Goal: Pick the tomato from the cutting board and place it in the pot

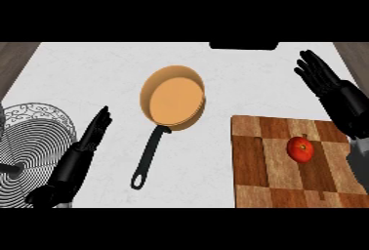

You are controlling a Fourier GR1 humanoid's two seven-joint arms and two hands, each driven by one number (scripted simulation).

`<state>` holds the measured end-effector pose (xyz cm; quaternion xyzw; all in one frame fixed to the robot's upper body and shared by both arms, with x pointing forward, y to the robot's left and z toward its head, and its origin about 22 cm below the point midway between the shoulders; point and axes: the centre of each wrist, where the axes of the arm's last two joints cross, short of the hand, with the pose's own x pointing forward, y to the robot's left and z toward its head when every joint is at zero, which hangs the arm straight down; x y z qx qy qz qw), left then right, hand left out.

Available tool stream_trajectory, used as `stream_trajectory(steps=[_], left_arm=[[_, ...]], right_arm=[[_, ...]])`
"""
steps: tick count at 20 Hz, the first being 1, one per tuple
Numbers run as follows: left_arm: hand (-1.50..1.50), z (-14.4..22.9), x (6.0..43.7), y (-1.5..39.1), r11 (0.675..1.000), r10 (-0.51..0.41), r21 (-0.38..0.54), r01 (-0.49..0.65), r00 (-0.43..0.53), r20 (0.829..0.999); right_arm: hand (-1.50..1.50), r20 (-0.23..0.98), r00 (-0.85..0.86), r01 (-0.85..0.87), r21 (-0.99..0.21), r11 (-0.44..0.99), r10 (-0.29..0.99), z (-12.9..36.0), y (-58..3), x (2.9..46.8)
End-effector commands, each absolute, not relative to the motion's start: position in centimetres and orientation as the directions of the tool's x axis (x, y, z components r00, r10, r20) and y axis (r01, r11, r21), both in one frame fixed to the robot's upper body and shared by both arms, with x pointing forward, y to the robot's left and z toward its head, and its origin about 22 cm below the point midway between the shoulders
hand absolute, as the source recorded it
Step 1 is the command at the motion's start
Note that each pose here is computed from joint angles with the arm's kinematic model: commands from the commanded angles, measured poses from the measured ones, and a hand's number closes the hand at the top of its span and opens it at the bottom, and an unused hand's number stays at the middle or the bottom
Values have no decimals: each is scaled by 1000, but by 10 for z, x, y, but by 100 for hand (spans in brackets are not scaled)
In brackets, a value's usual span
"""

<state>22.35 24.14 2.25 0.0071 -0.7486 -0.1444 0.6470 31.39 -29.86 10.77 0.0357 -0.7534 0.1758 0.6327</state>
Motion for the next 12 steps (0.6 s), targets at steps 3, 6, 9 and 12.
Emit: stream_trajectory(steps=[3, 6, 9, 12], left_arm=[[0, 28, 235, 238, 984, -131, 141, 106, -95, 987], [0, 31, 240, 232, 992, -82, 86, 88, -57, 995], [0, 36, 248, 235, 1000, -20, 19, 22, 54, 998], [0, 33, 247, 240, 1000, -13, 14, -5, 63, 998]], right_arm=[[-150, 991, -133, -736, -102, 669, 4, 90, -256, 309], [-150, 996, -21, -946, 7, 324, -83, 70, -210, 291], [-150, 880, -475, -767, -407, 496, -13, 133, -280, 311], [-150, 830, -515, -791, -365, 490, -213, 131, -313, 309]])
